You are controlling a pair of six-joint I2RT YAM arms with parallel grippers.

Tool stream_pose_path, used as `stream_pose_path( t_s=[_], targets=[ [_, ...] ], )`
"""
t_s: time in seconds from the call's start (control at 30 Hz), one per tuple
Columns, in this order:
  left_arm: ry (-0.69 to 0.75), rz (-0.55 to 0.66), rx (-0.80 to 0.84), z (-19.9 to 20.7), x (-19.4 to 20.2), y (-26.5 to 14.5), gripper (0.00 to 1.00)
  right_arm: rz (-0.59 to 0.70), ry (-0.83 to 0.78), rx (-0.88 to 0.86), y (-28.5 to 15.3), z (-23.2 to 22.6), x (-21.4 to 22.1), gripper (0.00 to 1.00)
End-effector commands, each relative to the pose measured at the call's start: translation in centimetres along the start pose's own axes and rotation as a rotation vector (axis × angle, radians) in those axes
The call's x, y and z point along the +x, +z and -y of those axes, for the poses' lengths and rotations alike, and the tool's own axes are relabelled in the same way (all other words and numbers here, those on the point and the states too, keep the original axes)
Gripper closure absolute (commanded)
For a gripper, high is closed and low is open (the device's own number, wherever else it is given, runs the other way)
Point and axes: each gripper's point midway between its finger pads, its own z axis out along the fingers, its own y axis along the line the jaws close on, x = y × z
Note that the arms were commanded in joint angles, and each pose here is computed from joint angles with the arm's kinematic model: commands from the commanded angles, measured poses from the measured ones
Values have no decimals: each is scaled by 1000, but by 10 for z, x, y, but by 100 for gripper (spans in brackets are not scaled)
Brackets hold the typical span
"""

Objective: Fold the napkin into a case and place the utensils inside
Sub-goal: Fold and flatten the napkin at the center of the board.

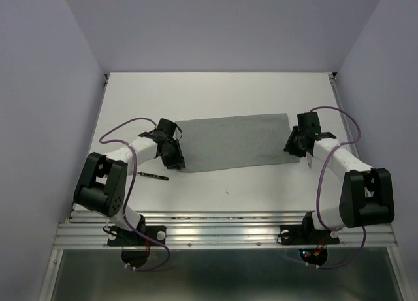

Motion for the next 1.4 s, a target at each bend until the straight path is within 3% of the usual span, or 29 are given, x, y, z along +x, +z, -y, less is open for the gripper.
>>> stream_pose_path(
  t_s=[0.0, 0.17, 0.37, 0.7, 1.2, 1.37],
  targets=[
    [-4, -21, -39, -10, 11, -1, 64, 26, 6, -20, -7, -5, -6, 67],
    [14, -25, -22, -5, 12, -4, 55, 23, 5, -16, -6, -3, -4, 67],
    [12, -30, -23, -4, 13, -5, 63, 24, 7, -26, -8, -5, -4, 67],
    [14, -41, -44, -7, 17, -4, 60, 18, 7, -21, -7, -3, -2, 67],
    [12, -31, -41, -5, 15, 2, 69, 18, 7, -15, -7, -1, 0, 67],
    [17, -34, -46, -6, 16, 4, 67, 20, 7, -18, -8, -2, -1, 67]
  ],
)
